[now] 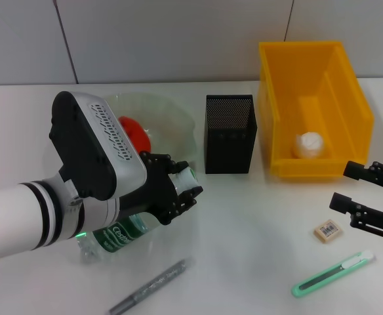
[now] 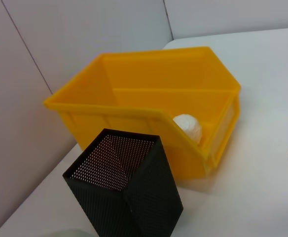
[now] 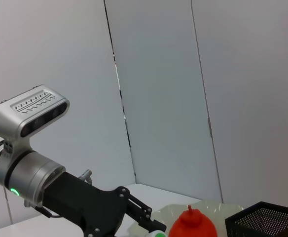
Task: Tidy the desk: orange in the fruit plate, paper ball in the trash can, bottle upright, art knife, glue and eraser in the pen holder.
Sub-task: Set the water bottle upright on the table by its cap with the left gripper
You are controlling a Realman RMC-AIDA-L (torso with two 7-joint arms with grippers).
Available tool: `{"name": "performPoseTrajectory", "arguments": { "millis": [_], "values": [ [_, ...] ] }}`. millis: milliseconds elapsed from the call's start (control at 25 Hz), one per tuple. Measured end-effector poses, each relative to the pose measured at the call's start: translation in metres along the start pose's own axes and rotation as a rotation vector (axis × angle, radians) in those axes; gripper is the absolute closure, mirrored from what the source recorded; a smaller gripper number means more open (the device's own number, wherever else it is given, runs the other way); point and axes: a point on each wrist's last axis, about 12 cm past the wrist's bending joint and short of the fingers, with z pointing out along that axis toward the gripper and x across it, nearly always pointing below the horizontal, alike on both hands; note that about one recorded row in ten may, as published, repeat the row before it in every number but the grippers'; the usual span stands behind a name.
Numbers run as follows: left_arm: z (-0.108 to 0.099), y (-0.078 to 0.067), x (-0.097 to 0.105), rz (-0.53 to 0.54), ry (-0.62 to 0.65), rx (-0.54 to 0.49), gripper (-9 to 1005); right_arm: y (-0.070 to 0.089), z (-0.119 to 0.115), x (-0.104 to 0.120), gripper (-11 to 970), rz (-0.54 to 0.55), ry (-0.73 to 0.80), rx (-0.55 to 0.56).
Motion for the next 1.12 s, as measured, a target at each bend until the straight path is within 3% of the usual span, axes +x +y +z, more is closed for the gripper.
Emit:
{"name": "performPoseTrajectory", "arguments": {
  "millis": [1120],
  "values": [
    [-0.007, 0.010, -0.011, -0.095, -0.089, -0.016, 573, -0.002, -0.001, -0.002, 253, -0.005, -0.005, 0.011]
  ]
}}
